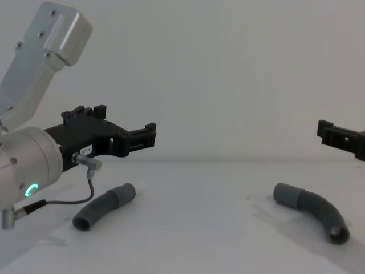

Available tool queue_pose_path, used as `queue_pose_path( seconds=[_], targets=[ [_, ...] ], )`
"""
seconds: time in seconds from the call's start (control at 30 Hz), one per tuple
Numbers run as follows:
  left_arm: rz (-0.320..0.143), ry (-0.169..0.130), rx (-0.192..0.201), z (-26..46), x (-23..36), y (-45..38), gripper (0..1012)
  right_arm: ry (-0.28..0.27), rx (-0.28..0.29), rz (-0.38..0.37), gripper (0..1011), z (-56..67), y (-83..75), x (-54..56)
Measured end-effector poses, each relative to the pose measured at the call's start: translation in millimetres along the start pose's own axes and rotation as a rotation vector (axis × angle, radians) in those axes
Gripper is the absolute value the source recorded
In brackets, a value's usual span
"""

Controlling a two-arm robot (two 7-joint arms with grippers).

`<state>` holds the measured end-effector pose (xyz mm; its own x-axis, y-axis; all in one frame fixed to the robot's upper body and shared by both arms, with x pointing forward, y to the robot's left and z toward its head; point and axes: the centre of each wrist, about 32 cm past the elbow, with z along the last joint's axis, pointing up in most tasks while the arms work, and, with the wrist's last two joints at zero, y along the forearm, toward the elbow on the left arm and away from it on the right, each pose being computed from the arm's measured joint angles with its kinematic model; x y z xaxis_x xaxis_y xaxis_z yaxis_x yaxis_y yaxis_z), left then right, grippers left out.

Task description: Use both hands to pick up one end of the pipe from the table, align the ends, and insert them.

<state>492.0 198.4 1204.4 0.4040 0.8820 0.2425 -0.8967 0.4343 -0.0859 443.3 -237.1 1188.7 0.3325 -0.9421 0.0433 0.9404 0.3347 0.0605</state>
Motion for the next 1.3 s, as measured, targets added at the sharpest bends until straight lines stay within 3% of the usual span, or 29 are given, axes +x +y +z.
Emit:
queue_pose_path(
  seconds=[1.3],
  targets=[
    [0.000, 0.000, 0.000, 0.0, 0.0, 0.0, 1002, 0.000, 0.000, 0.000, 1004, 0.0, 0.0, 0.0]
  ],
)
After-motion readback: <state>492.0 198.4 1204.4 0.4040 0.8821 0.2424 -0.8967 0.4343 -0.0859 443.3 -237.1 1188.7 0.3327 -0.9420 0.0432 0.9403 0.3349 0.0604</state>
